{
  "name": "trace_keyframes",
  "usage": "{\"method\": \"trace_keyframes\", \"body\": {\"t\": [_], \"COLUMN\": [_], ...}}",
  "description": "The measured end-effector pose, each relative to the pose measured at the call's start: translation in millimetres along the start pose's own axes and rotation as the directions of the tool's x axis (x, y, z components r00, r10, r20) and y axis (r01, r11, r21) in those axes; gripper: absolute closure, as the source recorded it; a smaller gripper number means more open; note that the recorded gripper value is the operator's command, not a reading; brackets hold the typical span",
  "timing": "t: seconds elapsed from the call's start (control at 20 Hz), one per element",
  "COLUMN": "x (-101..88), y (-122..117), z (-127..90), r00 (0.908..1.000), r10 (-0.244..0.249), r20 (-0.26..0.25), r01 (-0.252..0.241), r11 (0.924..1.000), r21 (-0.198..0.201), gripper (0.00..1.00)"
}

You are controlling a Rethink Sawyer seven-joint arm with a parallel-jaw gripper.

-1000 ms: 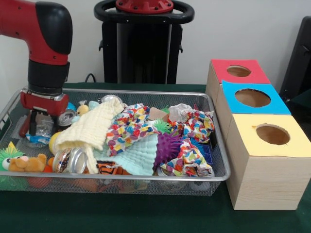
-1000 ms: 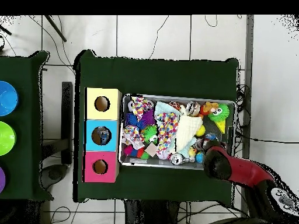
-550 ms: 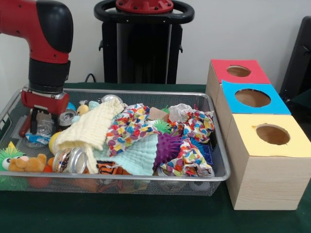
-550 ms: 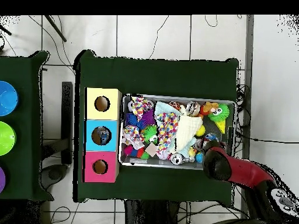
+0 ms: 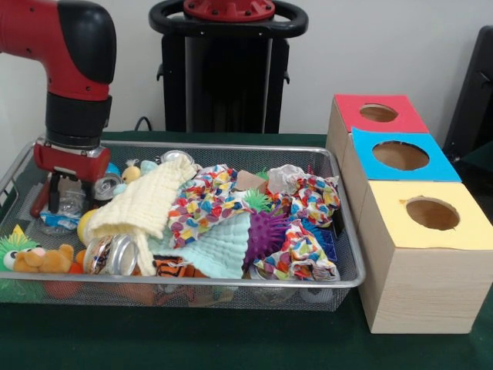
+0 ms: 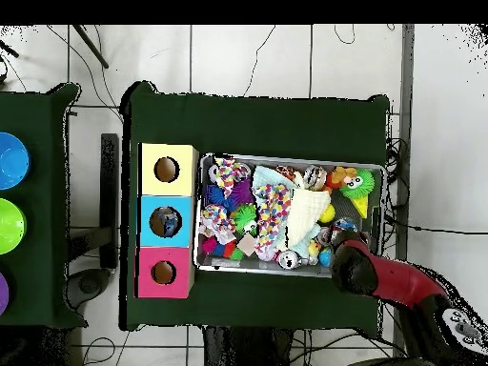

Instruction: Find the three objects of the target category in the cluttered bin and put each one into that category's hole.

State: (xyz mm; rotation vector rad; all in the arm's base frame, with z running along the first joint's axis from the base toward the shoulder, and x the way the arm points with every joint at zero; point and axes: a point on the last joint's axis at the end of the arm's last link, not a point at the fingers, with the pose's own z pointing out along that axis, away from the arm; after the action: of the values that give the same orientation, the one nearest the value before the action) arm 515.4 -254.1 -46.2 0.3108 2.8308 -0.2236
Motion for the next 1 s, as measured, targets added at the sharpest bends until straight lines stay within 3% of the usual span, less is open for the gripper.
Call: {"method": "trace_keyframes", "body": {"t": [0.35,0.75,1.0], "x": [2.8,-4.4,-7.6], "y": [3,2,2], "z": [5,18,22], "r00": [1.0,0.9915,0.9879], "r10": [0.001,0.015,0.016], "r20": [0.01,0.13,0.155], "r01": [-0.001,-0.013,-0.013], "r11": [1.0,0.9998,0.9998], "r21": [-0.007,-0.016,-0.017], "gripper": [0.0,0.0,0.0]}}
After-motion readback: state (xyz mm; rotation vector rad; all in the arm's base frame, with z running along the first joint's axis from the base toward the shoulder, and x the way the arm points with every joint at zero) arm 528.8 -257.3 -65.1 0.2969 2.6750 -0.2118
